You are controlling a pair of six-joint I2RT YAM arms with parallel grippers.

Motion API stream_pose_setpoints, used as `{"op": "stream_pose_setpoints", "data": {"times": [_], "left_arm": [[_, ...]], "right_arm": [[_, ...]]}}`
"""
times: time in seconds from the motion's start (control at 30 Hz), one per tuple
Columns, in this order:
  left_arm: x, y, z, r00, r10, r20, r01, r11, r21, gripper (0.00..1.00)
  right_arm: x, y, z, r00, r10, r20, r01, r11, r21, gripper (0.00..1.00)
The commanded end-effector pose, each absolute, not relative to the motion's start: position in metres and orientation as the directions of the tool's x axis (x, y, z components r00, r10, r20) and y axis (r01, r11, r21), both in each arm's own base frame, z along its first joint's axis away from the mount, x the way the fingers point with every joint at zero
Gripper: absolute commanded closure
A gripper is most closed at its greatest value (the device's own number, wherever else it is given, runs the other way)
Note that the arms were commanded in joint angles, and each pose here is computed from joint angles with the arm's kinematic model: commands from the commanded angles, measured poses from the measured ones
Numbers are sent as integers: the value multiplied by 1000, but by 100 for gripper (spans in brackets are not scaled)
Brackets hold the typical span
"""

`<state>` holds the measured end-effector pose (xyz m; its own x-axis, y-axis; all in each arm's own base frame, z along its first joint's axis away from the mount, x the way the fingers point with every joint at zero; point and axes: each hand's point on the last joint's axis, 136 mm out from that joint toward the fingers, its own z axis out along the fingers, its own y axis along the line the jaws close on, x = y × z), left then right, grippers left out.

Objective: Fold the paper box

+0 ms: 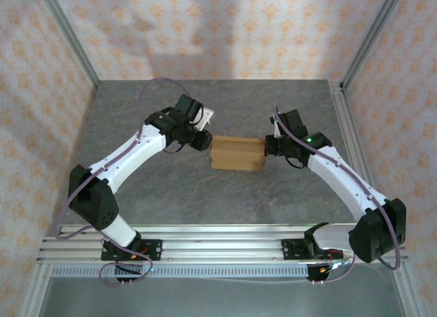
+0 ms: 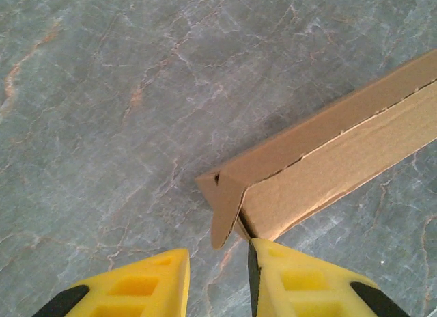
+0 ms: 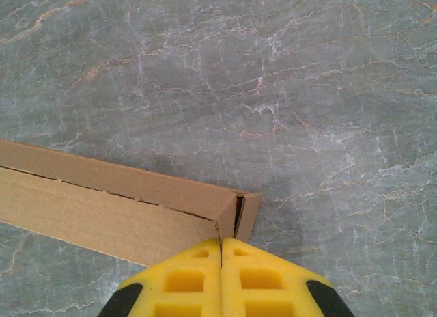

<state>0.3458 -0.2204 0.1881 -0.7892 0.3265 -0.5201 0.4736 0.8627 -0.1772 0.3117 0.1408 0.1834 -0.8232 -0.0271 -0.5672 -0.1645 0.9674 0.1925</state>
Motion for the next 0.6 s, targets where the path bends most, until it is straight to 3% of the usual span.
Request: {"op": "stream_pose_setpoints", "data": {"times": [0.0,0.57], "left_arm": [[349,-235,197,-772,331,-542,510,832,-217,71],[355,-238,187,-810,251,-530,441,857,-267,87]], "right_arm": [[311,141,189,-823,-53,-565,-179,969,171,100],[311,142,187,-826,-76,-559,-196,968,159,100]]}}
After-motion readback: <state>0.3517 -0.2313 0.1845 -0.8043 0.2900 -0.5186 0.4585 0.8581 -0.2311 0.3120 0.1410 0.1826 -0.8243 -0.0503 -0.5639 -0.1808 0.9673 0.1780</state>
